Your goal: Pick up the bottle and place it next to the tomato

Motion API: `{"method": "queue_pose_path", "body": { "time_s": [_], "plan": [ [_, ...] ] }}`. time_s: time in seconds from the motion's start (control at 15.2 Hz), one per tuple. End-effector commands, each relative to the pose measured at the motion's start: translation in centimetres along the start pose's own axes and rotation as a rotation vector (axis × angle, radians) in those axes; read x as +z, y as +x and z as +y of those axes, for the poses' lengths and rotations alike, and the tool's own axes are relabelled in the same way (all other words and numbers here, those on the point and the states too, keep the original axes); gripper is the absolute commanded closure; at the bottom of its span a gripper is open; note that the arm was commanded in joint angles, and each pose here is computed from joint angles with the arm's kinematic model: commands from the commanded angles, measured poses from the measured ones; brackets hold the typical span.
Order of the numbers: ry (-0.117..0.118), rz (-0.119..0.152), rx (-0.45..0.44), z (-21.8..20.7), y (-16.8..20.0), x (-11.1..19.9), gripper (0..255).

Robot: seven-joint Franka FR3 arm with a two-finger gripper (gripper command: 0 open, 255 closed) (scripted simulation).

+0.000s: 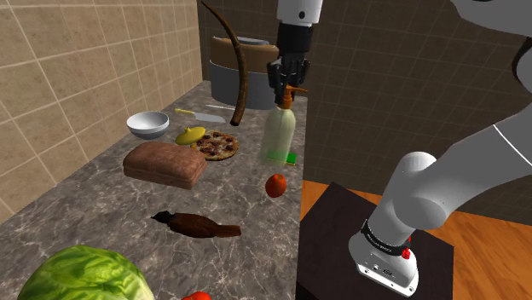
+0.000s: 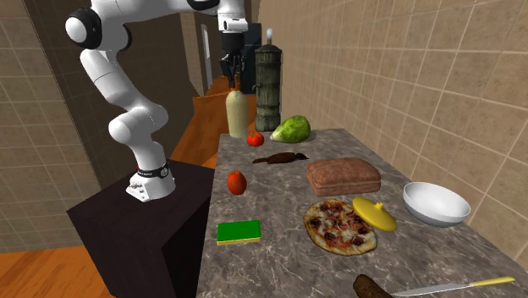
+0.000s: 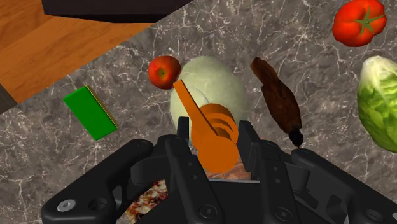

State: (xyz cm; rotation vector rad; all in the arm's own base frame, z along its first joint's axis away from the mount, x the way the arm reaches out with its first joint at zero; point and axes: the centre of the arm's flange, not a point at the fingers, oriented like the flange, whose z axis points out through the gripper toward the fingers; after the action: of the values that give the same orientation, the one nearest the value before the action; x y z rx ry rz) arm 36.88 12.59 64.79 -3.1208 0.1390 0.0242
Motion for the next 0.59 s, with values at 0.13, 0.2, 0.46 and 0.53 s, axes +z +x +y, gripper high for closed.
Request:
{"method": "queue_pose_path", "body": {
  "time_s": [0.13,0.2,0.46,0.53],
  "plan": [
    [0.000,0.000,0.001,-3.5,-3.9,-1.3,255],
    [0.000,0.000,0.001,-4.3,-4.9,-1.6,255],
    [0.000,0.000,0.001,-7.6,-8.8,-2.9,255],
    [0.000,0.000,0.001,-8.4,-9.8,-3.2,255]
  ]
}}
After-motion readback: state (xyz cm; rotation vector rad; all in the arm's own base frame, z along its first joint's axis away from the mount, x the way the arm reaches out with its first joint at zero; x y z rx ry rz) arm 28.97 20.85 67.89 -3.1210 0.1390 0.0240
